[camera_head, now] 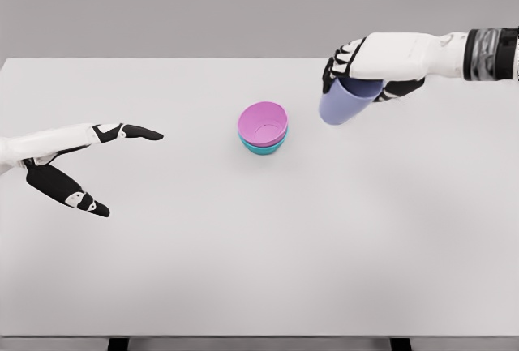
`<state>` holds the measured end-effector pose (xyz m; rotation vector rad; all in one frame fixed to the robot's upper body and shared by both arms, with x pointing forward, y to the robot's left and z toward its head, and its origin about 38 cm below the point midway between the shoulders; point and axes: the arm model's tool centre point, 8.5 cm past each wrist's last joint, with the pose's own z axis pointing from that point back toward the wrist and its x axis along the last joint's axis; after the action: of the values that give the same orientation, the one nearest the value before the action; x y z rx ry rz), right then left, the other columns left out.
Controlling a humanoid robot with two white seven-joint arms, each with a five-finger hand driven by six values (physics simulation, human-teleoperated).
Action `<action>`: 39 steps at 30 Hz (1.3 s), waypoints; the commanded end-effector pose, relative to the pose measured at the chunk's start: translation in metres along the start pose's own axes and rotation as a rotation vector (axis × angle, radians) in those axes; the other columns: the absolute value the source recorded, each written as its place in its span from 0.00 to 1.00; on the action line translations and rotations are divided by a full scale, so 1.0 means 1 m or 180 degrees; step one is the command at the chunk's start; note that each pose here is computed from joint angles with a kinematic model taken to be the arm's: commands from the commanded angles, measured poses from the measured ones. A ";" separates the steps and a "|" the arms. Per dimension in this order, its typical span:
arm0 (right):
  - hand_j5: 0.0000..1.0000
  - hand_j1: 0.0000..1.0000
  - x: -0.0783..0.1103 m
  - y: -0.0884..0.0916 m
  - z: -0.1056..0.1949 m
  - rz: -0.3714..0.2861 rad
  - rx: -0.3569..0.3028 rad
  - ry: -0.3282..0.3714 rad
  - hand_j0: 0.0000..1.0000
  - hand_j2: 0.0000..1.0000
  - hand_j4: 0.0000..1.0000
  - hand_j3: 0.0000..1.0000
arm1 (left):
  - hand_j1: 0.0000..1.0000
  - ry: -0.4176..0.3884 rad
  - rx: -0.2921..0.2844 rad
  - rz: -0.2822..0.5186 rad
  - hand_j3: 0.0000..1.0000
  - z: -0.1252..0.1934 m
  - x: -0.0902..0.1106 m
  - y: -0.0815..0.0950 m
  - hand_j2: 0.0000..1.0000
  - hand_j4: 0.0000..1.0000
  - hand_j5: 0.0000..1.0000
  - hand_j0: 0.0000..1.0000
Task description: Stacking bowl and cup with both arms
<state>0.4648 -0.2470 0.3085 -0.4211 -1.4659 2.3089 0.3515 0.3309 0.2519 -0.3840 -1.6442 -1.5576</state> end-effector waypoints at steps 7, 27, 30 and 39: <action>0.45 0.45 0.022 -0.037 -0.037 0.0112 -0.0281 -0.0307 0.45 0.45 0.45 0.45 | 1.00 -0.0005 0.0021 0.0014 1.00 0.000 0.001 0.001 1.00 1.00 1.00 1.00; 0.46 0.46 0.033 -0.026 -0.107 -0.0103 -0.0187 -0.0521 0.46 0.46 0.46 0.46 | 1.00 -0.0023 0.0021 0.0017 1.00 -0.001 0.001 0.001 1.00 1.00 1.00 1.00; 0.47 0.47 0.036 -0.021 -0.113 -0.0107 -0.0134 -0.0550 0.47 0.47 0.47 0.47 | 1.00 -0.0032 0.0017 0.0022 1.00 -0.002 0.001 0.000 1.00 1.00 1.00 1.00; 0.48 0.48 0.024 -0.009 -0.121 -0.0229 -0.0040 -0.0449 0.48 0.48 0.48 0.48 | 1.00 -0.0027 0.0016 0.0020 1.00 -0.002 0.001 0.000 1.00 1.00 1.00 1.00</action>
<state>0.4952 -0.1355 0.2679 -0.2131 -1.5430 2.3274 0.3513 0.3287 0.2519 -0.3906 -1.6497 -1.5580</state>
